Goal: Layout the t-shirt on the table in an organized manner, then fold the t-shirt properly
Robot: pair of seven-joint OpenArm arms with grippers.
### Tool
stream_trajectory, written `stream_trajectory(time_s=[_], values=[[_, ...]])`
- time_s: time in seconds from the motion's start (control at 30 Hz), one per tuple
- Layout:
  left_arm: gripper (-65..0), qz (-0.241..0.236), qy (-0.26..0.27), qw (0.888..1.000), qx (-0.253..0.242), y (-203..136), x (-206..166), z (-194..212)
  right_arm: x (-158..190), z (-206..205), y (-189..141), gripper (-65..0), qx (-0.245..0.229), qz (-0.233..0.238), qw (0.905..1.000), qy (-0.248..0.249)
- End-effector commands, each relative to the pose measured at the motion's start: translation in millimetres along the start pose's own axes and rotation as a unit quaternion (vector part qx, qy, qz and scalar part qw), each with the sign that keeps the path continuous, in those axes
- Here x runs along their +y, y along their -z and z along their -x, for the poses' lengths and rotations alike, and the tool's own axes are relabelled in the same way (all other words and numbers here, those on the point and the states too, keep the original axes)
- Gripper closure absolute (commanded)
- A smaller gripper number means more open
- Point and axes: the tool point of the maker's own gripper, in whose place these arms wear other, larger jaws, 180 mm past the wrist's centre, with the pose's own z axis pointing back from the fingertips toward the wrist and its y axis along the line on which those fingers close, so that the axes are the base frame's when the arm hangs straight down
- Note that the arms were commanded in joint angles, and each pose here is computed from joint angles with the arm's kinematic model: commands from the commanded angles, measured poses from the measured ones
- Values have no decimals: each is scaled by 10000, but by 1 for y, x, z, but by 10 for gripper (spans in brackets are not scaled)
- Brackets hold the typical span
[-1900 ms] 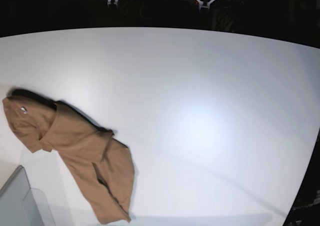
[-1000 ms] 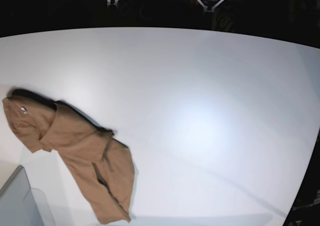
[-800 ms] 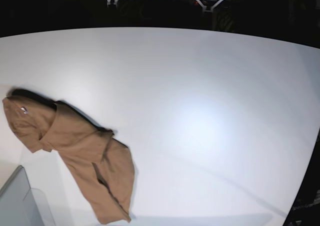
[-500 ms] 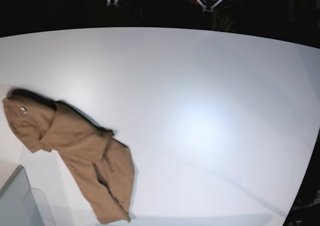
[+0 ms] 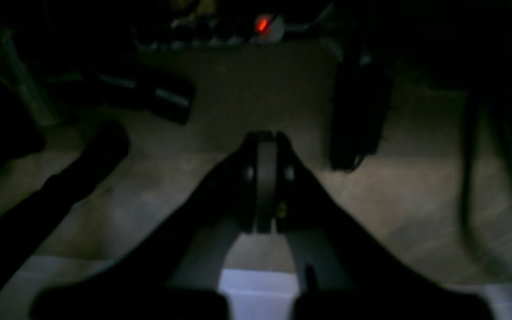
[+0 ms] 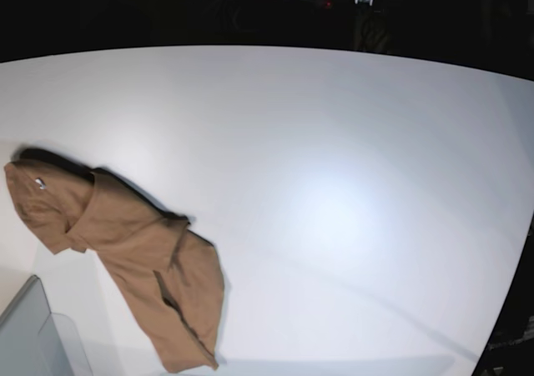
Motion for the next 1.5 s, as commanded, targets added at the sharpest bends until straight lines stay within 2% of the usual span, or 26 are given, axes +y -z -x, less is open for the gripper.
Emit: stream_trajectory(time_s=[0.0, 0.13, 0.3, 0.43, 0.63, 0.8, 0.93, 1.03, 1.1, 1.13, 1.27, 1.33, 1.47], values=[[-1, -26, 15, 9999, -169, -7, 3, -1, 1, -6, -7, 0, -236, -26, 9997, 13], [-1, -74, 189, 9978, -624, -33, 16, -9, -4, -9, -37, 0, -598, 6, 9982, -16], [-1, -52, 397, 9913, -1255, -74, 22, -30, -20, -36, -79, 0, -1216, 89, 9923, -198], [-1, 45, 523, 9824, -1792, -114, 18, -53, -27, -68, -118, 0, -1705, 104, 9847, -338], [-1, 257, 553, 9641, -2584, -172, 1, -94, -48, -119, -170, 0, -2199, 384, 9738, -441], [-1, 368, 565, 9446, -3211, -212, -7, -132, -51, -172, -206, 0, -2914, 480, 9541, -509], [-1, 400, 534, 9301, -3613, -233, -11, -159, -44, -218, -228, 0, -3571, 435, 9317, -508], [-2, 421, 512, 9211, -3836, -238, -14, -176, -38, -249, -230, 0, -3981, 385, 9154, -465], [-3, 410, 464, 9126, -4041, -244, -15, -191, -29, -266, -226, 0, -4111, 273, 9102, -429], [-3, 388, 386, 9116, -4074, -245, -15, -193, -25, -273, -225, 0, -4131, 216, 9095, -418], [-3, 337, 277, 9100, -4124, -246, -14, -197, -2, -319, -225, 0, -4488, -66, 8927, -389], [-4, 289, 246, 9091, -4149, -247, -11, -199, 8, -349, -226, -47, -4620, -175, 8857, -412], [-4, 221, 242, 9052, -4236, -247, -6, -206, 12, -400, -227, -182, -4653, -179, 8840, -405]])
